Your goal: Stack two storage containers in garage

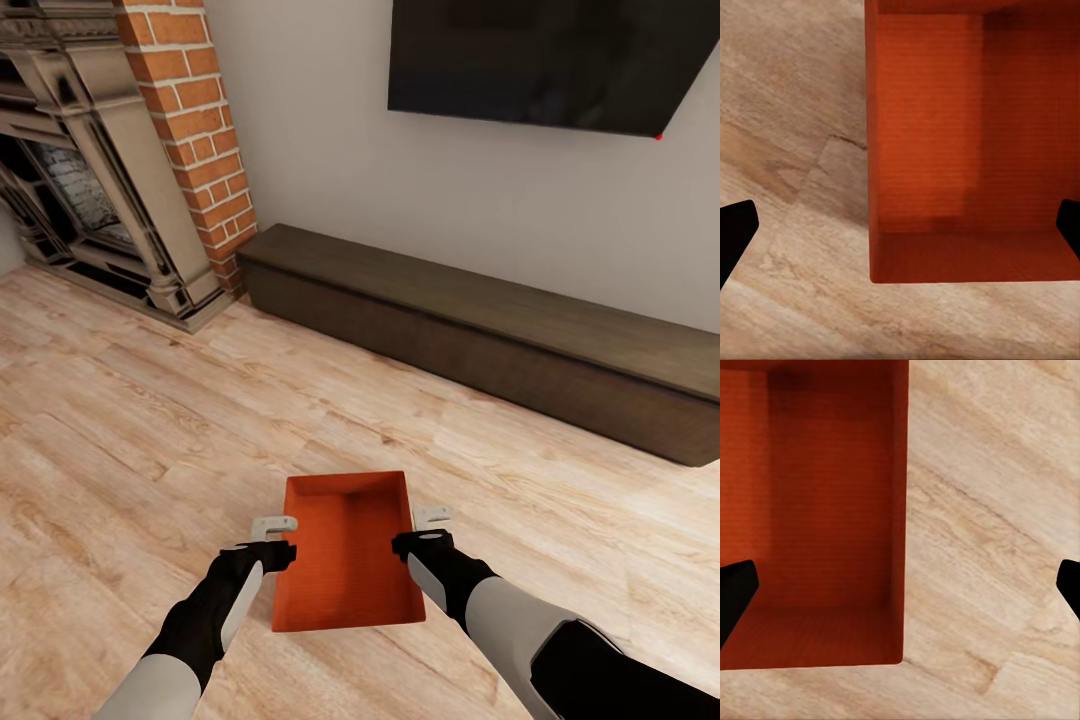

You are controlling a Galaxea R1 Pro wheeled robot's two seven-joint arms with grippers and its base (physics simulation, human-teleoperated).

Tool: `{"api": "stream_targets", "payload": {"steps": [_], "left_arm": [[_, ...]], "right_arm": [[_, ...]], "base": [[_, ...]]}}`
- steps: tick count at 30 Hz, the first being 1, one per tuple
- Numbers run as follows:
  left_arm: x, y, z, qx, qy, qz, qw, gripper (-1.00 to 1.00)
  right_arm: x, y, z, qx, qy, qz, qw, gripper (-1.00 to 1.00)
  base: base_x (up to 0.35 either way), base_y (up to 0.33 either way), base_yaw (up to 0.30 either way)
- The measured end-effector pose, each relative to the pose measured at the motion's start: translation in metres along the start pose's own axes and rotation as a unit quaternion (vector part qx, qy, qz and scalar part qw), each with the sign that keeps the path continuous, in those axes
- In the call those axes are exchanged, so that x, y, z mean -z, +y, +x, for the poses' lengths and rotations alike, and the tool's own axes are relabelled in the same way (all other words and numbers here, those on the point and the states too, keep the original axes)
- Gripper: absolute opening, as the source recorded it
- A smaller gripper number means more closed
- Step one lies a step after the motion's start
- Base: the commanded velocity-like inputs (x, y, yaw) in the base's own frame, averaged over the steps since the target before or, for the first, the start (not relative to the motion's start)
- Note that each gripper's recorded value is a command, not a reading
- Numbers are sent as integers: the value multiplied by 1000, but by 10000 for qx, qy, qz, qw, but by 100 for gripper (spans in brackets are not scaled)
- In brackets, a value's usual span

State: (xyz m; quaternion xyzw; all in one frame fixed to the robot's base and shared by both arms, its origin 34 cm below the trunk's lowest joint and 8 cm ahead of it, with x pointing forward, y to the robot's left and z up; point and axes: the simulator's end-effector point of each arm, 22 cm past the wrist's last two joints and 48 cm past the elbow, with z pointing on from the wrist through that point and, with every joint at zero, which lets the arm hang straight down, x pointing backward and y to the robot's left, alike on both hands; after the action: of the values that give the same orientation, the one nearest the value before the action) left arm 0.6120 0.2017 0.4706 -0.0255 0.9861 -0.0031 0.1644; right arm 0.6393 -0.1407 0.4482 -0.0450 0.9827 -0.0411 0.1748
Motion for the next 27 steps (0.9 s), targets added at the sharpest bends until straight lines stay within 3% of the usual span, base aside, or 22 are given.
{"api": "stream_targets", "payload": {"steps": [14,27], "left_arm": [[-23,0,10,-7,-7,-4,10000,100],[-23,3,8,0,-36,-21,10000,100]], "right_arm": [[-23,2,10,-6,-16,8,10000,100],[-23,2,7,-32,-95,11,9999,100]], "base": [[0,0,0],[0,0,0]]}}
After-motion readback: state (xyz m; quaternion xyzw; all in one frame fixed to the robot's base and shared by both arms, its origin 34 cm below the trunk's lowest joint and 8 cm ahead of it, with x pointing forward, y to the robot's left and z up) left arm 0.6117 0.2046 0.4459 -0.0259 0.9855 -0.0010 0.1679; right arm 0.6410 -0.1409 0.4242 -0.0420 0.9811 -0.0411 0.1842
